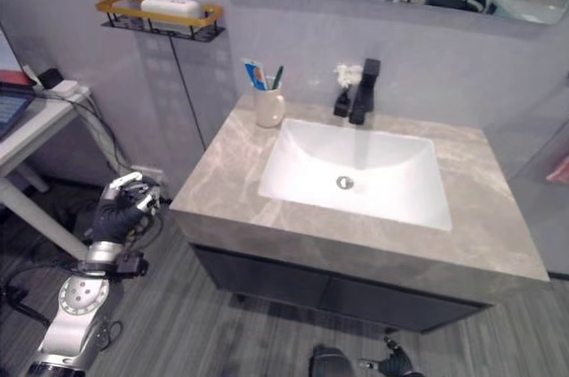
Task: Put brush and paste in cup on sink, flatten towel.
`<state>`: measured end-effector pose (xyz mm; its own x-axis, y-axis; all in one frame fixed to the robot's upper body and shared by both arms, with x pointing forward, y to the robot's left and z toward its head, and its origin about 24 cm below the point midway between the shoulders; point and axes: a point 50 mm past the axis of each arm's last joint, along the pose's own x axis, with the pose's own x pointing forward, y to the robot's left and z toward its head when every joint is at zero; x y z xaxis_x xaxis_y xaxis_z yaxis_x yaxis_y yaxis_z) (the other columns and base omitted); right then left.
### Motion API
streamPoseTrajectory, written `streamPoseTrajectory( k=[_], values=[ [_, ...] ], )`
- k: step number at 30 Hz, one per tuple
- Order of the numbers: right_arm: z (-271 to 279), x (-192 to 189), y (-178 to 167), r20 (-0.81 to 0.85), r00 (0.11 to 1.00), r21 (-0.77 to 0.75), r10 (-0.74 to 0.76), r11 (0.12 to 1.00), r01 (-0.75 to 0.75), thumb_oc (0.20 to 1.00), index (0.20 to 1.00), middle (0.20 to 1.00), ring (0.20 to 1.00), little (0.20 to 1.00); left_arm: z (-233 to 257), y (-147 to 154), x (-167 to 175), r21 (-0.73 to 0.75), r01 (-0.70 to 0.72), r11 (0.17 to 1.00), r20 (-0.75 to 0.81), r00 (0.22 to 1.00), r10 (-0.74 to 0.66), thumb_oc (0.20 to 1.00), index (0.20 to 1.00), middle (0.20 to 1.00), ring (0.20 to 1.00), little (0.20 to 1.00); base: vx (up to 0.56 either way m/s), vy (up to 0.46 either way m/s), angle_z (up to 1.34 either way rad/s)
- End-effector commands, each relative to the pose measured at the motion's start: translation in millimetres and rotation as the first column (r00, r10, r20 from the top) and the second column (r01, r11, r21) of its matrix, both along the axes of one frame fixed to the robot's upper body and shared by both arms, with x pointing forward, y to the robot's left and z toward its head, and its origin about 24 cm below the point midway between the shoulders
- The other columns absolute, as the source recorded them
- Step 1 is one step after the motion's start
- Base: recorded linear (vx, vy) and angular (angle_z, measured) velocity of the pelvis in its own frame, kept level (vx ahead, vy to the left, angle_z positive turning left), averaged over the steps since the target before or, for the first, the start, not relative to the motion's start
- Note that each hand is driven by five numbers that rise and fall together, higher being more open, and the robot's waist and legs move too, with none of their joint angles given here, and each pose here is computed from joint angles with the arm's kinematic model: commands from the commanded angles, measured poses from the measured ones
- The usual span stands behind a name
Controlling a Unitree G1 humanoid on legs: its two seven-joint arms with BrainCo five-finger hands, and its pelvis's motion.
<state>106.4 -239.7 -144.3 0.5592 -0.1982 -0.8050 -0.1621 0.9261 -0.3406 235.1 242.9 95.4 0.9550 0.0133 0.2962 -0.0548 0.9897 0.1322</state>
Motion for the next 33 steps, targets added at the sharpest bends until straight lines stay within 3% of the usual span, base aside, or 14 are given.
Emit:
streamPoseTrajectory(
  k=[1,8,12,16,21,22,33],
  values=[
    [10,26,-6,0.099,0.995,-0.022,-0.013,1.000,0.016,1.000,1.000,1.000,1.000,1.000,34,-2,2,0.045,0.024,0.999,0.168,0.985,-0.032,0.200,0.200,0.200,0.200,0.200,0.13,-0.086,0.10],
    [7,19,-5,0.046,0.998,-0.042,0.052,0.998,-0.050,1.000,1.000,1.000,1.000,1.000,22,10,-4,0.021,-0.016,1.000,0.106,0.994,0.014,0.200,0.200,0.200,0.200,0.200,0.20,-0.146,0.14],
    [-8,-24,-16,-0.135,0.991,-0.074,0.004,0.997,-0.014,1.000,1.000,1.000,1.000,1.000,17,17,5,-0.143,-0.010,0.990,0.062,0.998,0.019,0.200,0.200,0.200,0.200,0.200,0.17,-0.145,-0.05],
    [-10,-39,-22,-0.206,0.979,-0.096,0.002,0.995,-0.022,1.000,1.000,1.000,1.000,1.000,15,24,13,-0.200,-0.046,0.979,0.027,0.998,0.052,0.200,0.200,0.200,0.200,0.200,0.06,-0.024,0.08],
    [-11,-50,-28,-0.252,0.967,-0.106,-0.016,0.994,-0.011,1.000,1.000,1.000,1.000,1.000,22,37,26,-0.159,-0.098,0.982,0.006,0.995,0.100,0.200,0.200,0.200,0.200,0.200,0.03,-0.014,-0.16],
    [-11,-49,-29,-0.259,0.966,-0.100,-0.011,0.995,-0.016,1.000,1.000,1.000,1.000,1.000,32,51,30,-0.091,-0.129,0.988,0.005,0.992,0.130,0.200,0.200,0.200,0.200,0.200,0.00,0.000,0.00],
    [-10,-41,-30,-0.256,0.966,-0.094,-0.015,0.996,-0.009,1.000,1.000,1.000,1.000,1.000,54,65,62,-0.052,-0.160,0.986,-0.014,0.987,0.160,0.200,0.200,0.200,0.200,0.200,0.00,-0.010,-0.03]
  ],
)
